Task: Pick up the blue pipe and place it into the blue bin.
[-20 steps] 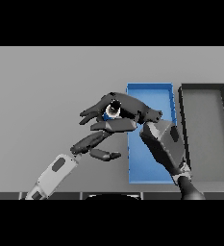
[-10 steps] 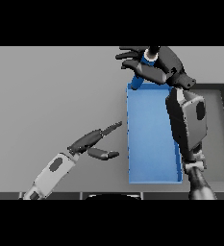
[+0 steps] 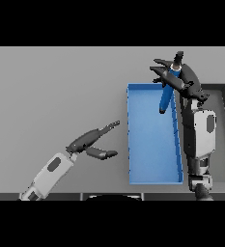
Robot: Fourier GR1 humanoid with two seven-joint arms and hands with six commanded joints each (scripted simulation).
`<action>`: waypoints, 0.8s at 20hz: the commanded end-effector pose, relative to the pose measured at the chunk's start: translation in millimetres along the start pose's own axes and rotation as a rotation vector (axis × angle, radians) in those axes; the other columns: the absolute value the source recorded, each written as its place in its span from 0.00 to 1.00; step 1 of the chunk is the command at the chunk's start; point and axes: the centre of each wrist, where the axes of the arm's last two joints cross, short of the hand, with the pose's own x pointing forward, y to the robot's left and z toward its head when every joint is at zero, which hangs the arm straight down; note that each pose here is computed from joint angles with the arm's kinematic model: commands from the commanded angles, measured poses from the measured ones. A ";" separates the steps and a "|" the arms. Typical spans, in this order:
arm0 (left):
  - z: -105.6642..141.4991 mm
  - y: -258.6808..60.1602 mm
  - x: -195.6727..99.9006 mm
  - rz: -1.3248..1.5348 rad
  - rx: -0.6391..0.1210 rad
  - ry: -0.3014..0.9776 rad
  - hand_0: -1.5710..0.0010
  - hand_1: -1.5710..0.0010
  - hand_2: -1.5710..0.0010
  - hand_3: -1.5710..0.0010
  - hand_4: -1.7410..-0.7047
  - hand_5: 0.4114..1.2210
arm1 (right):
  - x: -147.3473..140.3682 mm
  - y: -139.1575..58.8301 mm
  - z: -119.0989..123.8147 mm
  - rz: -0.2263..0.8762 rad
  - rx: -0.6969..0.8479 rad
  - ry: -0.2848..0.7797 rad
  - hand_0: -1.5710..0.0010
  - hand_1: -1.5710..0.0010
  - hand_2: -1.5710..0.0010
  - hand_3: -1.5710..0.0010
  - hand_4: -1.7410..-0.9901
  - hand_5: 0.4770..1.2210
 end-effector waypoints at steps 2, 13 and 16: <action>1.2 -3.8 0.1 0.011 -0.007 -0.007 1.00 1.00 1.00 1.00 0.88 0.07 | -27.4 -4.0 4.7 -0.028 -0.067 0.080 0.00 0.00 0.00 0.00 0.32 1.00; -2.5 -8.2 3.9 0.012 0.000 0.001 1.00 1.00 1.00 1.00 0.88 0.08 | -115.4 -8.6 32.3 -0.007 -0.200 0.544 0.07 0.12 0.15 0.49 0.28 0.96; 1.5 -7.4 0.9 0.001 -0.007 0.002 1.00 1.00 1.00 1.00 0.88 0.08 | -121.7 2.6 32.9 -0.074 -0.184 0.652 0.52 0.55 0.57 0.74 0.53 0.93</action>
